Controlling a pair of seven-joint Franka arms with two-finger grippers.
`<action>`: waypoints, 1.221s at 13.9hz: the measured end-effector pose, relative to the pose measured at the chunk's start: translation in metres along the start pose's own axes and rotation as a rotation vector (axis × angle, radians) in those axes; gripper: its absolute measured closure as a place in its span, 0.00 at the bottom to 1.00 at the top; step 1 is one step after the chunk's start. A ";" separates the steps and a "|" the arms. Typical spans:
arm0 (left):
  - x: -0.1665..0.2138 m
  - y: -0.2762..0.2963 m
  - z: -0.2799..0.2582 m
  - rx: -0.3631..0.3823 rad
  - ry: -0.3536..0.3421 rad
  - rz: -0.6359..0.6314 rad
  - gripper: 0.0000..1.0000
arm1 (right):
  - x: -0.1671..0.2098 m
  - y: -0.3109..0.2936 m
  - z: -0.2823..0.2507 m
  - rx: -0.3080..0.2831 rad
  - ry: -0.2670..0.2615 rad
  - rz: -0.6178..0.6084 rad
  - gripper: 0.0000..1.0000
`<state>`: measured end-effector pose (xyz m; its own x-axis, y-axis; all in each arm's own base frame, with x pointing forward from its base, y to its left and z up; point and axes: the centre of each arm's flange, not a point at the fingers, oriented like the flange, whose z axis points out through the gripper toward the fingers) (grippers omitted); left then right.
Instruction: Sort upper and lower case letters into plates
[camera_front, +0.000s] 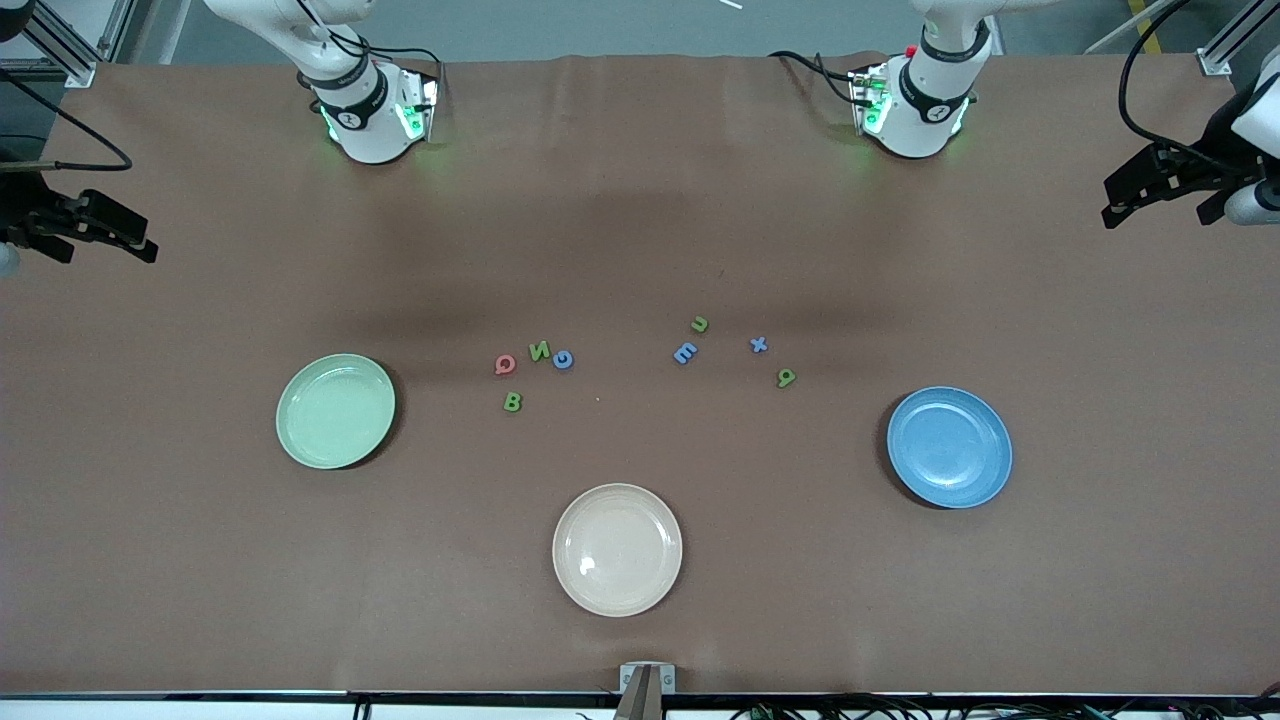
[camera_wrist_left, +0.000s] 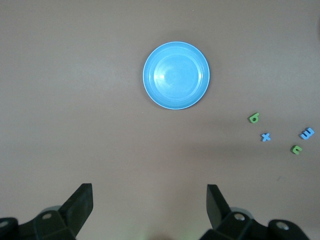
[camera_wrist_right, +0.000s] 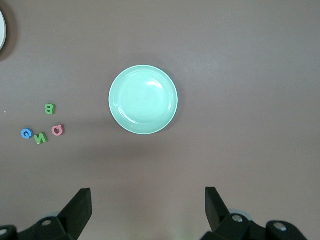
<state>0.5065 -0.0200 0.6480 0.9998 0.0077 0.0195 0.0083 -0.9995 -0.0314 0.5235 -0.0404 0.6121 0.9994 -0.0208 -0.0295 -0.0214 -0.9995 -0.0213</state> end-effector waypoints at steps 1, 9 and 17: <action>0.000 0.000 0.000 0.000 0.000 0.000 0.00 | 0.000 0.000 0.000 0.000 0.000 0.000 0.00; 0.013 0.002 0.021 -0.005 -0.040 0.006 0.00 | -0.001 0.000 0.001 0.000 -0.010 0.000 0.00; 0.070 0.086 0.147 -0.034 -0.104 -0.055 0.00 | 0.047 0.004 0.063 -0.005 -0.095 0.007 0.00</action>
<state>0.5799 -0.1004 0.4995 0.9944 0.0642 -0.0838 0.0645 -0.9979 0.0007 0.5687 -0.0441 0.5479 0.9919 -0.0261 -0.1243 -0.0283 -0.9995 -0.0158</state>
